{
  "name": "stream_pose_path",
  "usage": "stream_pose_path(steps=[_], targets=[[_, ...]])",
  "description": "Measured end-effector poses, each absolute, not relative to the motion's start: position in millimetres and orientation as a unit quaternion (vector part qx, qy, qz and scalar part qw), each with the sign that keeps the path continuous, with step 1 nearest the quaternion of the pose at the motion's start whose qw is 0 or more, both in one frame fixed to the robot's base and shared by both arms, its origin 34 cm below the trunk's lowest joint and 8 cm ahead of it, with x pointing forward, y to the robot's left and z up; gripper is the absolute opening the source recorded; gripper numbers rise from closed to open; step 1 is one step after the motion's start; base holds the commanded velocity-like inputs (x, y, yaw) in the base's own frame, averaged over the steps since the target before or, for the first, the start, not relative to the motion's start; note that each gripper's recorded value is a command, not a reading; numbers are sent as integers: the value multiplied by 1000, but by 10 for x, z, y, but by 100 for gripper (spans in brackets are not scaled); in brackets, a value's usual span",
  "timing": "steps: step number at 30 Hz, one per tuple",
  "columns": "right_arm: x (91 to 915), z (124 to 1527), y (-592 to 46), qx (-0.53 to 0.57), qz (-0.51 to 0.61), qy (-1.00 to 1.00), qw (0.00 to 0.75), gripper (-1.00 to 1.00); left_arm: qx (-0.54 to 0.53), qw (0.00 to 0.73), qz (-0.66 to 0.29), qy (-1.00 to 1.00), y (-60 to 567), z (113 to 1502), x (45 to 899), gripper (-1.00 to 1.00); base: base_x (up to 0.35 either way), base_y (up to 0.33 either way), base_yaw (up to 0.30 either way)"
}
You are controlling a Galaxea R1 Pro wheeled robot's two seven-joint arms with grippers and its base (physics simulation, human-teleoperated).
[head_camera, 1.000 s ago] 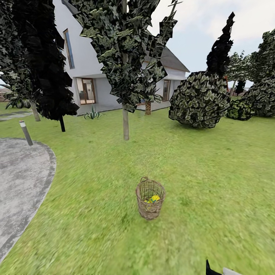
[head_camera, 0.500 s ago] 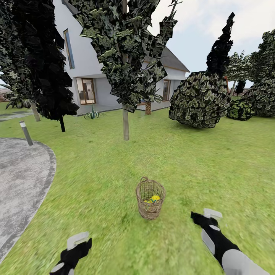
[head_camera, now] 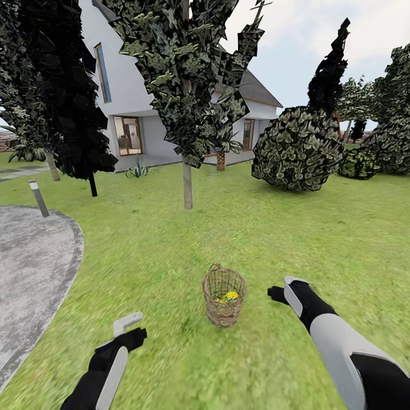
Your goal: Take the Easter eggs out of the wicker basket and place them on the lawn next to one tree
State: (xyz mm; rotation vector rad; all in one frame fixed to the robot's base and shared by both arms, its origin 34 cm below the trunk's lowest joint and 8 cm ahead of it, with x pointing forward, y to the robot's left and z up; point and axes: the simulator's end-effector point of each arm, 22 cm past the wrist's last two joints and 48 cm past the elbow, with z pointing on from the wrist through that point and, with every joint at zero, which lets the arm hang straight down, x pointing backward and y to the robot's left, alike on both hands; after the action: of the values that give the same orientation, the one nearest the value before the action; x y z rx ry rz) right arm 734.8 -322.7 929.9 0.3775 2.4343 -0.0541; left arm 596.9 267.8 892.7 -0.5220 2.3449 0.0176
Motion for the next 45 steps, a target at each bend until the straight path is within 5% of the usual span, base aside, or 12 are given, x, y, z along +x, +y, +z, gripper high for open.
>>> stream_pose_path(steps=[26,45], targets=[[7336,9229,-3015,106,-29,938,328,100,-201,356,21,912,2841,8839,5934,100,280,0,69],[7353,9071,-2514,-44,-20,936,349,100,-201,352,21,914,2840,8803,5922,100,325,0,34]])
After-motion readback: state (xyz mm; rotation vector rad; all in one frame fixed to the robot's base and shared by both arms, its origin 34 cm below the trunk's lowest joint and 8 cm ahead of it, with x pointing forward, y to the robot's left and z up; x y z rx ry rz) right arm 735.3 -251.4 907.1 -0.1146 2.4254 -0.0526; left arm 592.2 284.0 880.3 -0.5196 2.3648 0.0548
